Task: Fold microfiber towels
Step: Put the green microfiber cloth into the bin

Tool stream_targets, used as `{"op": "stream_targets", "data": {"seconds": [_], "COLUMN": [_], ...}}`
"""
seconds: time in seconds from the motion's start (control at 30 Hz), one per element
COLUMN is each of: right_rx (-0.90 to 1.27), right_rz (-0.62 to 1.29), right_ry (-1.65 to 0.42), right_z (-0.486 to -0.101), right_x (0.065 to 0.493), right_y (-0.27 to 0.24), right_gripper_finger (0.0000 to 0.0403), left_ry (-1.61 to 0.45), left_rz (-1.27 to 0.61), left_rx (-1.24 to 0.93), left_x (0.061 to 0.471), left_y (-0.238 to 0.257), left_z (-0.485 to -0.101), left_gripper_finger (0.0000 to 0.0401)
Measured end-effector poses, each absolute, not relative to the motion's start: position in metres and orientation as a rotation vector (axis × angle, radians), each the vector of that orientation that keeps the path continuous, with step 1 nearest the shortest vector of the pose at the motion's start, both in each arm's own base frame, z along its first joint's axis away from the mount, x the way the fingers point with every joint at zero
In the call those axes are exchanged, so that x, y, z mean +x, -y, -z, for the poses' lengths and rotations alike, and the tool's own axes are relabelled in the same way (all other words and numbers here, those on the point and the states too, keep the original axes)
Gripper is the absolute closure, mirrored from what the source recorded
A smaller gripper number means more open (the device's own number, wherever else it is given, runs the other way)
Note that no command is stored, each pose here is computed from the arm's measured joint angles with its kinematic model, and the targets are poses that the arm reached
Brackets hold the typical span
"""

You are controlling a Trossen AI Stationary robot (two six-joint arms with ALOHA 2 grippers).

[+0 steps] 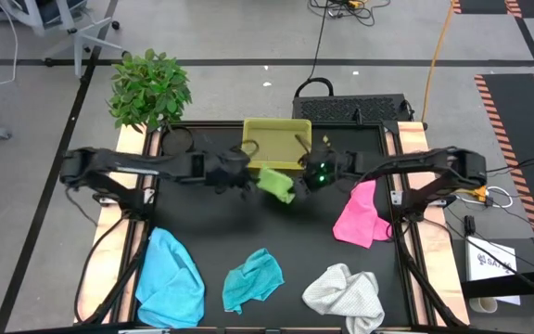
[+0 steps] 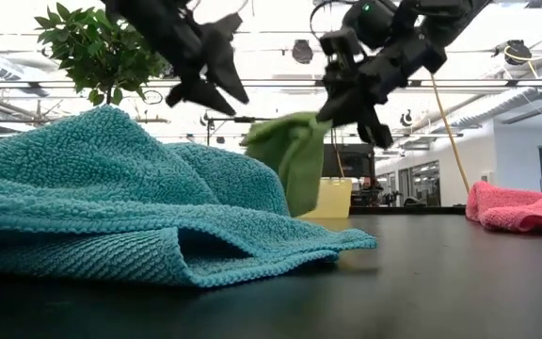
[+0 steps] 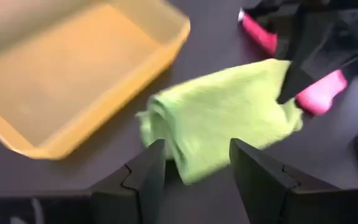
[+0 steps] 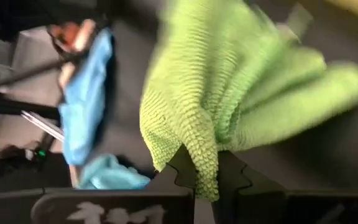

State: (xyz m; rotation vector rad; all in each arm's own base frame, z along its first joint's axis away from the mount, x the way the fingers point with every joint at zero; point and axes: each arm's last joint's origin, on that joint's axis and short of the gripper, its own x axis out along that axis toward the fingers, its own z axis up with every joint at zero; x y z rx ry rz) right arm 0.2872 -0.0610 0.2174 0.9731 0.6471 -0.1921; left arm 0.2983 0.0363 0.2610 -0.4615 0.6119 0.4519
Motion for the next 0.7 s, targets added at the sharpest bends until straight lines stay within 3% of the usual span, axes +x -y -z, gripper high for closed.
{"op": "stream_targets", "data": {"seconds": [0.2, 0.4, 0.7], "right_rx": [0.845, 0.729, 0.777], "right_rz": [0.149, 0.125, 0.020], "right_ry": [-0.435, -0.302, -0.347], "right_z": [-0.272, -0.313, -0.300], "right_x": [0.279, 0.275, 0.294], "right_y": [0.088, 0.124, 0.180], "right_gripper_finger": [0.0395, 0.0395, 0.0395], "left_ry": [-0.560, -0.566, -0.559], "left_rz": [-0.501, -0.560, -0.589], "left_rx": [-0.439, -0.422, -0.421], "left_x": [0.269, 0.259, 0.258], "left_y": [-0.040, -0.041, -0.041], "left_z": [-0.290, -0.294, -0.294], "left_gripper_finger": [0.0220, 0.0220, 0.0220]}}
